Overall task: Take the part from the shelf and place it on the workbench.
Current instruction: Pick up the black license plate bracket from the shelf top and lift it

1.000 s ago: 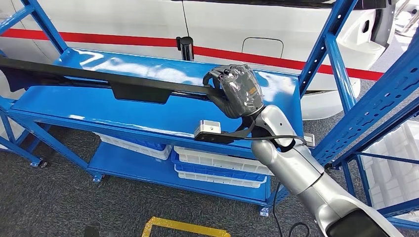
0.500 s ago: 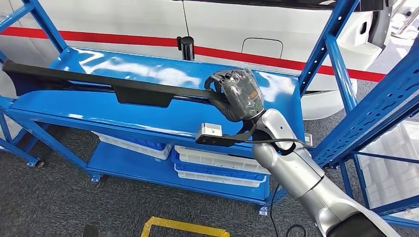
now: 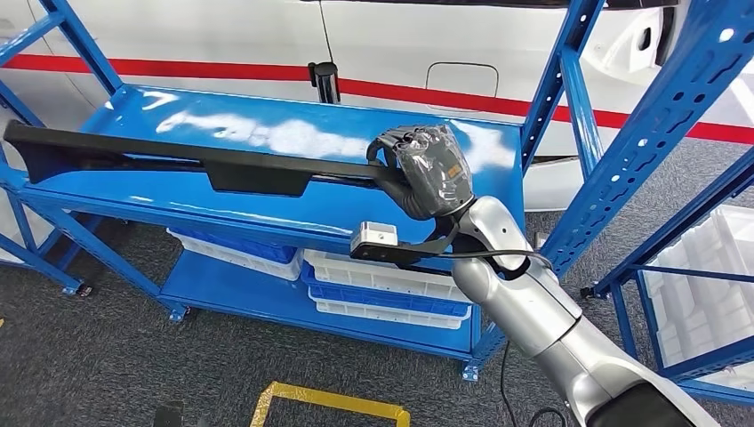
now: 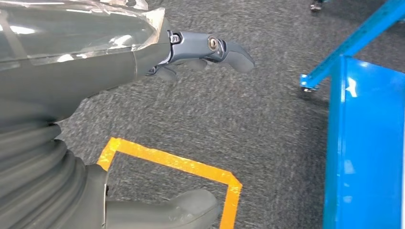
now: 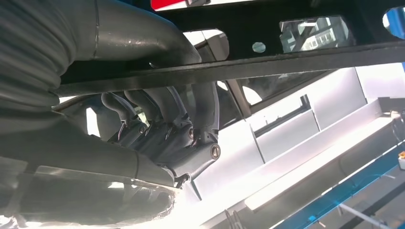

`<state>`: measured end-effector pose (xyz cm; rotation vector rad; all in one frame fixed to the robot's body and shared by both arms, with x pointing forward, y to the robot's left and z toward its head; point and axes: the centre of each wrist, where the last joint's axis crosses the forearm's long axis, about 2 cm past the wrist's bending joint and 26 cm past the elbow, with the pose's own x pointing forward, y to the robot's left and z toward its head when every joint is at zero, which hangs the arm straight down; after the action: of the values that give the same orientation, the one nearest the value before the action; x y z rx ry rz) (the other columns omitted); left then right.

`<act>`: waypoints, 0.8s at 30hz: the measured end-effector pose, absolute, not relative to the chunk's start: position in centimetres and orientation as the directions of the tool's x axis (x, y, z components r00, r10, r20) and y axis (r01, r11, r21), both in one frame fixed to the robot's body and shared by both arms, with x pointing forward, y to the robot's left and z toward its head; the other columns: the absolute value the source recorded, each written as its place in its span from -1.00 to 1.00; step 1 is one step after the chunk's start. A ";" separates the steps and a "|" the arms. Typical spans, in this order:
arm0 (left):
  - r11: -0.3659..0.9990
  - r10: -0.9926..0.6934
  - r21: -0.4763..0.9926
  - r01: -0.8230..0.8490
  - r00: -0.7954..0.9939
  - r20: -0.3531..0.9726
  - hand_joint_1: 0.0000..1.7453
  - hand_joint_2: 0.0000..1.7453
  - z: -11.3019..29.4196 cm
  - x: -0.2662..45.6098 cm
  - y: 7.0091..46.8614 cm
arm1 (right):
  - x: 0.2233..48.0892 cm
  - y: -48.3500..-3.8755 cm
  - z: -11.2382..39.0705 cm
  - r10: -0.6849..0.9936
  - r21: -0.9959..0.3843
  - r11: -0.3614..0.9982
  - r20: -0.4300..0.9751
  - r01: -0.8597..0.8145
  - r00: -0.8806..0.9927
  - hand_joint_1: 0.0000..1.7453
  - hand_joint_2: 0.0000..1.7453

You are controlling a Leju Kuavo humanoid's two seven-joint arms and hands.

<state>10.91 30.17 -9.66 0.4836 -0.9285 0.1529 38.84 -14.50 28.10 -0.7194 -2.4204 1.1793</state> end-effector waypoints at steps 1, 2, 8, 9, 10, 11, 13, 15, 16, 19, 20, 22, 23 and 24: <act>0.883 -0.078 0.333 -0.331 0.597 0.798 -1.00 1.00 -9.7 10.9 30.2 | 38.8 -14.5 28.0 0.581 -0.802 0.524 0.091 0.287 -0.809 0.86 1.00; 0.883 -0.077 0.333 -0.331 0.597 0.798 -1.00 1.00 -9.7 10.9 30.2 | 38.8 -14.5 28.0 0.582 -0.803 0.523 0.091 0.286 -0.808 0.86 1.00; 0.882 -0.079 0.334 -0.333 0.593 0.801 -1.00 1.00 -9.6 11.1 30.2 | 38.8 -14.5 28.2 0.582 -0.802 0.523 0.088 0.289 -0.808 0.86 1.00; 0.881 -0.080 0.335 -0.333 0.593 0.801 -1.00 1.00 -9.6 11.1 30.3 | 38.8 -14.5 28.2 0.583 -0.802 0.523 0.088 0.290 -0.808 0.86 1.00; 0.881 -0.080 0.335 -0.333 0.593 0.801 -1.00 1.00 -9.6 11.2 30.2 | 38.9 -14.6 28.2 0.583 -0.802 0.522 0.087 0.290 -0.807 0.86 1.00; 0.881 -0.080 0.335 -0.333 0.593 0.801 -1.00 1.00 -9.6 11.2 30.2 | 38.9 -14.6 28.2 0.584 -0.802 0.521 0.087 0.291 -0.807 0.86 1.00; 0.882 -0.080 0.334 -0.333 0.592 0.802 -1.00 1.00 -9.6 11.2 30.2 | 38.9 -14.7 28.2 0.585 -0.803 0.520 0.086 0.292 -0.806 0.86 1.00; 0.881 -0.080 0.335 -0.333 0.593 0.801 -1.00 1.00 -9.6 11.2 30.2 | 38.9 -14.7 28.0 0.586 -0.805 0.518 0.088 0.289 -0.805 0.86 1.00; 0.881 -0.081 0.335 -0.333 0.593 0.801 -1.00 1.00 -9.6 11.2 30.2 | 38.8 -14.8 27.9 0.587 -0.807 0.517 0.090 0.287 -0.805 0.86 1.00; 0.882 -0.081 0.334 -0.331 0.593 0.801 -1.00 1.00 -9.6 11.2 30.1 | 38.8 -14.9 27.8 0.588 -0.808 0.515 0.090 0.287 -0.804 0.86 1.00; 0.883 -0.081 0.334 -0.330 0.593 0.801 -1.00 1.00 -9.6 11.2 30.1 | 38.9 -14.9 27.9 0.588 -0.807 0.516 0.089 0.288 -0.804 0.86 1.00; 0.884 -0.083 0.333 -0.327 0.593 0.801 -1.00 1.00 -9.6 11.2 30.0 | 38.9 -14.8 28.0 0.587 -0.805 0.517 0.088 0.289 -0.804 0.86 1.00; 0.885 -0.084 0.334 -0.326 0.593 0.801 -1.00 1.00 -9.6 11.2 30.0 | 38.9 -14.9 28.0 0.587 -0.805 0.517 0.088 0.289 -0.804 0.86 1.00; 0.884 -0.085 0.334 -0.325 0.593 0.801 -1.00 1.00 -9.6 11.1 30.0 | 38.9 -14.9 28.0 0.588 -0.805 0.517 0.089 0.289 -0.804 0.86 1.00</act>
<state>11.15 30.03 -9.61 0.4823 -0.9348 0.1464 38.87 -14.87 28.03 -0.7271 -2.4115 1.1840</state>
